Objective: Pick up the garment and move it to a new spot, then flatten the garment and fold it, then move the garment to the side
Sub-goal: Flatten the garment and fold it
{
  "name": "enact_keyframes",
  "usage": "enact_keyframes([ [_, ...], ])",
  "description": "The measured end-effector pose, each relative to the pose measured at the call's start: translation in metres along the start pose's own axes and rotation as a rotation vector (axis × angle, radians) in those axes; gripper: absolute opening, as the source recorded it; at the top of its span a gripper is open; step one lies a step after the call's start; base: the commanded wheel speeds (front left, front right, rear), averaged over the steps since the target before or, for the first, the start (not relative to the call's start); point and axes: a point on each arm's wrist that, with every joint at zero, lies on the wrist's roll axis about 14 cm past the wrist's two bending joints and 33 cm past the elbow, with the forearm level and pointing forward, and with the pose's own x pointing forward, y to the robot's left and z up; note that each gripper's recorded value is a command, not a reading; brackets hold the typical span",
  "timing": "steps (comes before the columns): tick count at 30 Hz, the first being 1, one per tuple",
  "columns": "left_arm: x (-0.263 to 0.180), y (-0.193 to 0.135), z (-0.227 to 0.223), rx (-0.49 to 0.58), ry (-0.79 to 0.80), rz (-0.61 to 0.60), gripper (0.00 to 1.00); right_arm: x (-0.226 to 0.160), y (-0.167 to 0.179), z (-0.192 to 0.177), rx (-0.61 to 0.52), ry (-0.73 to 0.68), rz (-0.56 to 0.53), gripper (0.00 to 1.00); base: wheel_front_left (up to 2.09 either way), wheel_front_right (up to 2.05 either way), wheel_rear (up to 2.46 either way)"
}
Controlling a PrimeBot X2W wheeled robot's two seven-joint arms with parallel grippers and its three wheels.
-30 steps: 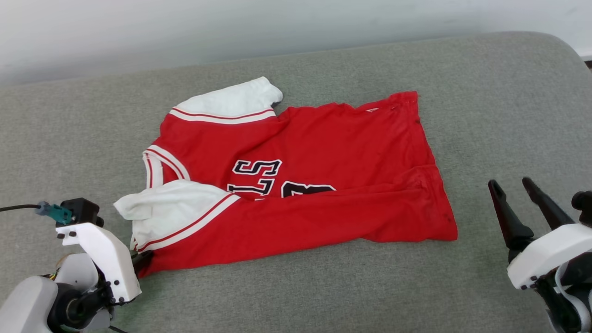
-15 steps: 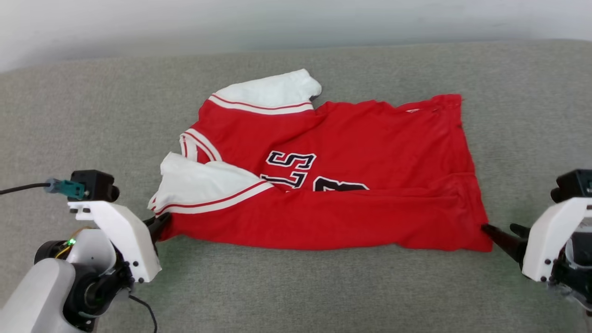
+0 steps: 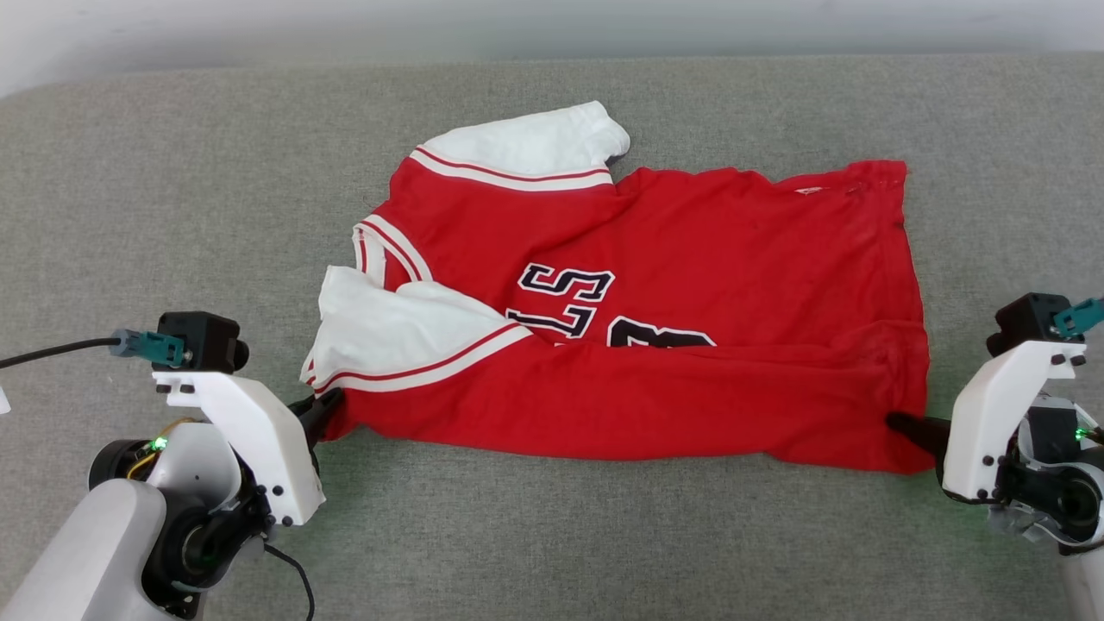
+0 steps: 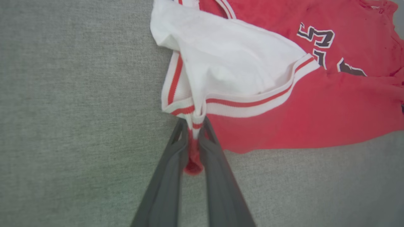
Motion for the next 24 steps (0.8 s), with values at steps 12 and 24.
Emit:
enact_keyframes([
  [12, -0.021, -0.008, 0.009, 0.001, -0.079, 0.001, 0.0, -0.029, 0.019, 0.017, -0.094, -0.109, 0.019, 0.0, 0.0, 0.0, 0.0],
  [24, -0.078, -0.008, -0.023, -0.022, -0.108, 0.048, 0.0, -0.071, 0.032, -0.013, -0.126, -0.158, 0.035, 0.0, 0.0, 0.0, 0.0],
])
